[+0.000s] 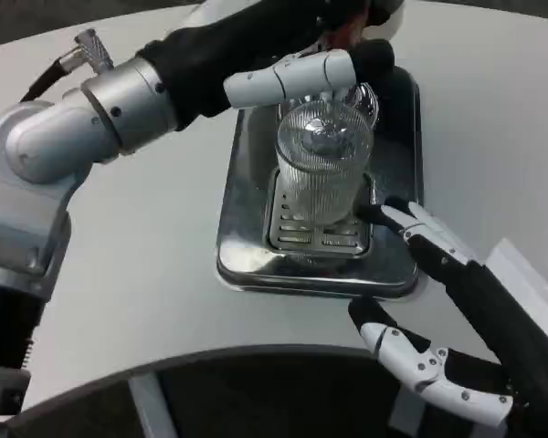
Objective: Grasp the cup under the faucet to collect the drink, then remove the cup.
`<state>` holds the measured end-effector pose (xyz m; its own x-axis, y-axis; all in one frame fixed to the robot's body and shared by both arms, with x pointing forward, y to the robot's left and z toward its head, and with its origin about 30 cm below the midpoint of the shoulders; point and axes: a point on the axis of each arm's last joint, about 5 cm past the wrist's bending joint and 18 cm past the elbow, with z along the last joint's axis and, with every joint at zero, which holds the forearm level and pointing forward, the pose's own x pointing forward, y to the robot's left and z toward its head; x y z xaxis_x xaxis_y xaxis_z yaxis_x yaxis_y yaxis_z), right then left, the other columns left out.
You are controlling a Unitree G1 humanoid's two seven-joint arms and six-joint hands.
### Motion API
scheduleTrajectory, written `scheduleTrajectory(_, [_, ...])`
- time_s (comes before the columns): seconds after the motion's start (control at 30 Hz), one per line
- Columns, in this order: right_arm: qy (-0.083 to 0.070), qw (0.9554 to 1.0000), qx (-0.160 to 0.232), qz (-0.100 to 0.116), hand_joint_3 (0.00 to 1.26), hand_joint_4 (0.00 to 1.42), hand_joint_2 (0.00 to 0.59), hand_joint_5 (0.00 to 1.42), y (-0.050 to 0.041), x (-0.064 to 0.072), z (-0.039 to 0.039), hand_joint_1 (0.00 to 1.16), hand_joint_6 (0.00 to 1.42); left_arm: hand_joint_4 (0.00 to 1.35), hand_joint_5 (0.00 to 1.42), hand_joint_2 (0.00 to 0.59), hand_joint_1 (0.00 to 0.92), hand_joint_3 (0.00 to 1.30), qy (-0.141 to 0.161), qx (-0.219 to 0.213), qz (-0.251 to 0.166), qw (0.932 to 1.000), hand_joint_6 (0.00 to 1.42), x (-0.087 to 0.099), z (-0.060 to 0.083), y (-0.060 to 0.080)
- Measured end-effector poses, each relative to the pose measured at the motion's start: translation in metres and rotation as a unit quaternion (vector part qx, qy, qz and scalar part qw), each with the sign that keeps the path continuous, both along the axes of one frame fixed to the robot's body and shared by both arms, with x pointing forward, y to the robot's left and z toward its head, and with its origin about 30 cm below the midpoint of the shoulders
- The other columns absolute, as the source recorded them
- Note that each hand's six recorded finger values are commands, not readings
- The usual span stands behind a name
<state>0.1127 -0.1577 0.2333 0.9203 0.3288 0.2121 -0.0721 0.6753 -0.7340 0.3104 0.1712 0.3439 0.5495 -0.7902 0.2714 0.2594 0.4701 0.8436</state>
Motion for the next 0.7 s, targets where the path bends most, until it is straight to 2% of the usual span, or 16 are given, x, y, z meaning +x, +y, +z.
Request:
scheduleTrajectory(0.13, [0.01,0.9998,0.018,0.0,0.04,0.0,0.379,0.0,0.0018,0.002,-0.0006,0.49,0.11,0.0,0.04,0.096,0.0,0.09,-0.005,0.006,0.002,1.0,0.16,0.001,0.001,0.0])
scheduleTrajectory(0.23, [0.012,0.9994,0.034,0.001,0.0,0.0,0.358,0.0,0.0049,0.003,-0.0006,0.53,0.11,0.0,0.04,0.096,0.0,0.09,-0.011,0.013,0.003,0.9999,0.16,0.001,0.001,-0.001])
scheduleTrajectory(0.4, [0.007,0.9988,0.048,-0.008,0.0,0.0,0.332,0.0,0.0116,0.005,0.0002,0.57,0.1,0.0,0.03,0.096,0.0,0.08,-0.019,0.018,0.004,0.9997,0.15,0.001,0.001,-0.001])
scheduleTrajectory(0.7, [-0.002,0.9972,0.072,-0.022,0.0,0.0,0.328,0.0,0.0246,0.009,0.0015,0.61,0.06,0.0,0.0,0.096,0.0,0.08,-0.037,0.033,0.011,0.9987,0.14,0.0,0.002,-0.001])
